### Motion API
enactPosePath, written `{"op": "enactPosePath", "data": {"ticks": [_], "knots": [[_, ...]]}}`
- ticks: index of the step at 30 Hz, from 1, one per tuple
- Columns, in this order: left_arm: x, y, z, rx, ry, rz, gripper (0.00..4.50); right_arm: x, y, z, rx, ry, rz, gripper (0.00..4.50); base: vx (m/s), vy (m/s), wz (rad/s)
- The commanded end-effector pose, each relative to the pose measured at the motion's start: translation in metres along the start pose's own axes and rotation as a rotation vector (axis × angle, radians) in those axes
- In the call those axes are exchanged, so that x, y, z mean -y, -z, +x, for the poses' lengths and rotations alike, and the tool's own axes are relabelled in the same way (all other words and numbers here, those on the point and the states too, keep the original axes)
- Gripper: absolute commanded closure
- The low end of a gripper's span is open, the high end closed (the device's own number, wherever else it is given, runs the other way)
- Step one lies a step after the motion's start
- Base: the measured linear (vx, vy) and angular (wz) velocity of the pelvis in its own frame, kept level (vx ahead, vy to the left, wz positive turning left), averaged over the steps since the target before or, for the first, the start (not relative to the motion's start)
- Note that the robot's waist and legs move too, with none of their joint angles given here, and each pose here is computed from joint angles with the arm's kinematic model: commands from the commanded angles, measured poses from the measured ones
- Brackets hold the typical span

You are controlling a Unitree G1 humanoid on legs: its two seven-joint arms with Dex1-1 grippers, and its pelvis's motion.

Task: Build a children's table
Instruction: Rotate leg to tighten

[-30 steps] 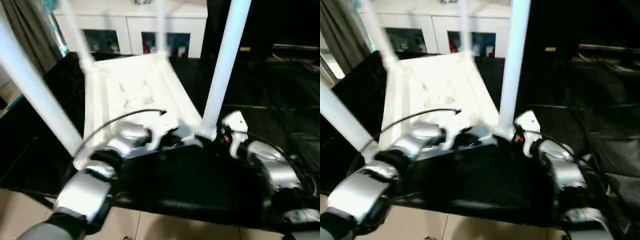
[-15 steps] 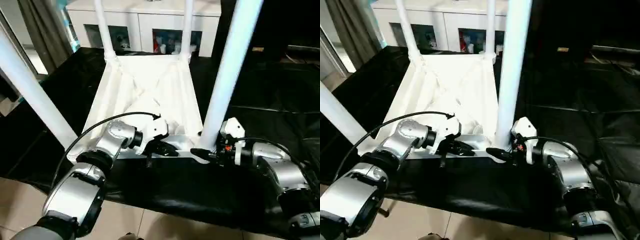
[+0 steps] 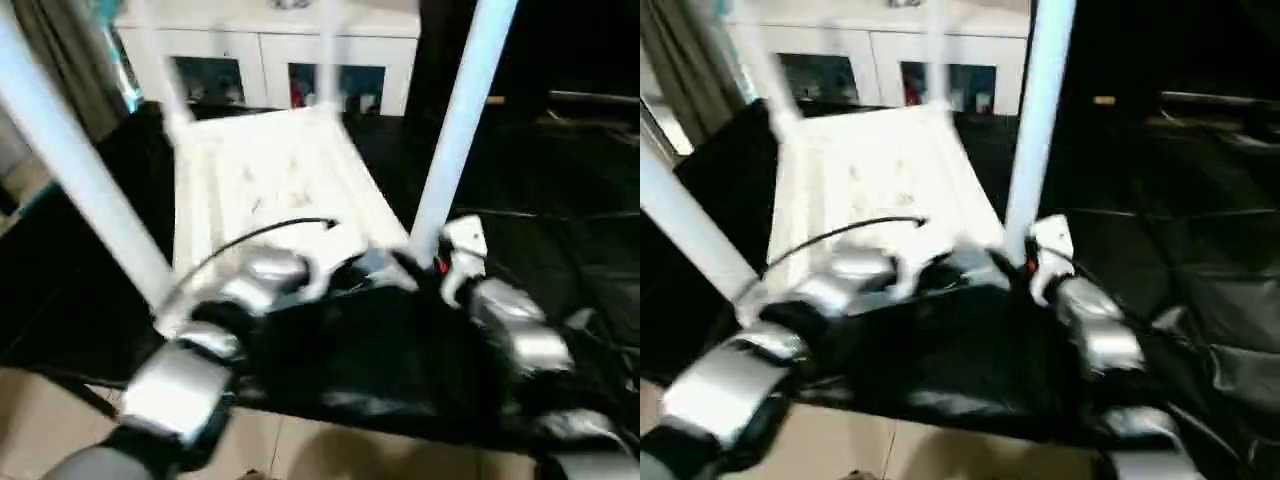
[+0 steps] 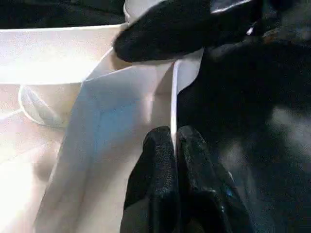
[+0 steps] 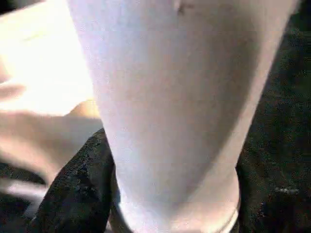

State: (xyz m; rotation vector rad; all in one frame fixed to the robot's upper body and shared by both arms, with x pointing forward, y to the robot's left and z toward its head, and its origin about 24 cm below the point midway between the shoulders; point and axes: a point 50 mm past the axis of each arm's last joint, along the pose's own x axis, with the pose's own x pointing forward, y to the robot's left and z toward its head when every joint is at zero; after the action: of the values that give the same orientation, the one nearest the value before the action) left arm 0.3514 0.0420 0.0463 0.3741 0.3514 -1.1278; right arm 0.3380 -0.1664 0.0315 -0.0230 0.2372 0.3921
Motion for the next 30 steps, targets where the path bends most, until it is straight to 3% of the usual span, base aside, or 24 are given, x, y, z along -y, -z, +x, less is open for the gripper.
{"op": "enactPosePath", "data": {"ticks": [1, 2, 4, 6, 7, 8, 13, 16, 20, 30], "knots": [[-0.007, -0.015, 0.005, 0.048, -0.130, -0.022, 4.50, -0.011, 0.032, 0.002, -0.144, 0.062, 0.040, 1.75, 0.000, 0.000, 0.00], [-0.006, -0.017, 0.007, 0.049, -0.142, -0.022, 4.50, -0.014, 0.032, 0.004, -0.147, 0.073, 0.044, 1.75, 0.000, 0.000, 0.00], [0.002, -0.024, 0.017, 0.052, -0.156, -0.002, 4.50, -0.033, 0.029, 0.017, -0.148, 0.071, 0.002, 1.75, 0.000, 0.000, 0.00], [0.003, -0.025, 0.018, 0.053, -0.153, 0.004, 4.50, -0.037, 0.027, 0.019, -0.136, 0.053, -0.024, 1.75, 0.000, 0.000, 0.00], [0.004, -0.026, 0.019, 0.058, -0.140, 0.009, 4.50, -0.038, 0.023, 0.020, -0.112, 0.045, -0.035, 1.19, 0.000, 0.000, 0.00], [0.004, -0.026, 0.018, 0.063, -0.128, 0.008, 4.50, -0.039, 0.018, 0.021, -0.076, 0.033, -0.020, 1.19, 0.000, 0.000, 0.00], [0.001, -0.022, 0.011, 0.070, -0.067, 0.024, 4.50, -0.031, 0.006, 0.018, -0.004, -0.052, -0.032, 0.69, 0.000, 0.000, 0.00], [-0.001, -0.016, 0.002, 0.069, 0.011, 0.046, 4.50, -0.025, -0.001, 0.009, 0.019, -0.205, -0.083, 0.69, 0.000, 0.000, 0.00], [0.002, -0.004, -0.012, 0.058, 0.185, 0.096, 4.50, -0.015, -0.002, -0.010, -0.007, -0.400, -0.207, 0.69, 0.000, 0.000, 0.00], [0.003, 0.011, -0.041, 0.073, 0.461, 0.077, 4.50, -0.006, -0.002, -0.047, -0.102, -0.705, -0.204, 0.69, 0.000, 0.000, 0.00]]}}
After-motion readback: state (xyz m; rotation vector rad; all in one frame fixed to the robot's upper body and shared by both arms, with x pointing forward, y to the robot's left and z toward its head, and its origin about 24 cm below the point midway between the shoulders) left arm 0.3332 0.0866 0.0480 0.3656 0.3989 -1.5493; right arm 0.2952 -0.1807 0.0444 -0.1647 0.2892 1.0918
